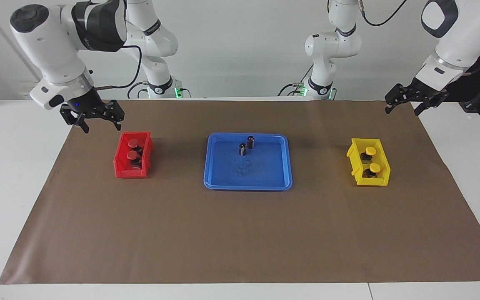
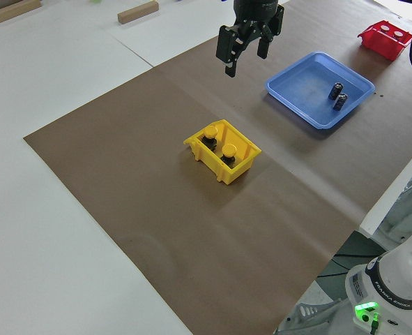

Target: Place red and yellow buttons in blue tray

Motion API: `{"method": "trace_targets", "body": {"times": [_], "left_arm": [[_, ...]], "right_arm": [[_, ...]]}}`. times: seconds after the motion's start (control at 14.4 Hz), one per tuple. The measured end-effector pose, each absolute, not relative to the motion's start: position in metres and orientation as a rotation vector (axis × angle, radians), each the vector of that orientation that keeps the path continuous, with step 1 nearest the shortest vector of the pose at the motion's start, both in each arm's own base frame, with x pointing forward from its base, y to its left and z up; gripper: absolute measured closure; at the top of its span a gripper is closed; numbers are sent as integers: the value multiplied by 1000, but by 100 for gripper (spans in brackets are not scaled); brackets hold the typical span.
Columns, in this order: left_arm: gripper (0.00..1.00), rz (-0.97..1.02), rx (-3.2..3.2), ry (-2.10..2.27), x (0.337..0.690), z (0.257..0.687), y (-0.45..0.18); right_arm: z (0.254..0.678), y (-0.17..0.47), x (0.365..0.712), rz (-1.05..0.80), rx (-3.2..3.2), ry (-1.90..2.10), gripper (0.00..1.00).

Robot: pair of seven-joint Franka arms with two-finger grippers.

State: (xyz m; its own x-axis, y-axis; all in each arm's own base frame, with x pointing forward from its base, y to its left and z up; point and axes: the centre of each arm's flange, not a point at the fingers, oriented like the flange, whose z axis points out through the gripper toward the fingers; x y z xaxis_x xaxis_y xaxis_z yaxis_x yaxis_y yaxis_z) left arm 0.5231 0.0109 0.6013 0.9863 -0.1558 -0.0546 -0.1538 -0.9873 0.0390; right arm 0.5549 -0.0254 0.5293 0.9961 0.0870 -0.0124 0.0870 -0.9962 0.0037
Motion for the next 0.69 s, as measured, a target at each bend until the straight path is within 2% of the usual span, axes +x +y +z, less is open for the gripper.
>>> {"method": "trace_targets", "body": {"times": [0.21,0.35,0.42,0.49,0.62,0.69], "left_arm": [[0,-91,3096,-234,521,592,13],[0,-18,3103,-202,520,577,24],[0,3,3105,-186,517,566,29],[0,4,3105,-175,515,556,32],[0,-17,3104,-173,514,538,32],[0,-26,3104,-174,513,529,31]], "right_arm": [[475,-24,564,0,3134,142,2],[448,-19,561,-11,3134,157,7],[442,-17,559,-19,3135,163,13],[439,-17,558,-23,3135,168,13],[434,-17,555,-24,3134,174,26],[429,-16,552,-14,3134,175,26]]}}
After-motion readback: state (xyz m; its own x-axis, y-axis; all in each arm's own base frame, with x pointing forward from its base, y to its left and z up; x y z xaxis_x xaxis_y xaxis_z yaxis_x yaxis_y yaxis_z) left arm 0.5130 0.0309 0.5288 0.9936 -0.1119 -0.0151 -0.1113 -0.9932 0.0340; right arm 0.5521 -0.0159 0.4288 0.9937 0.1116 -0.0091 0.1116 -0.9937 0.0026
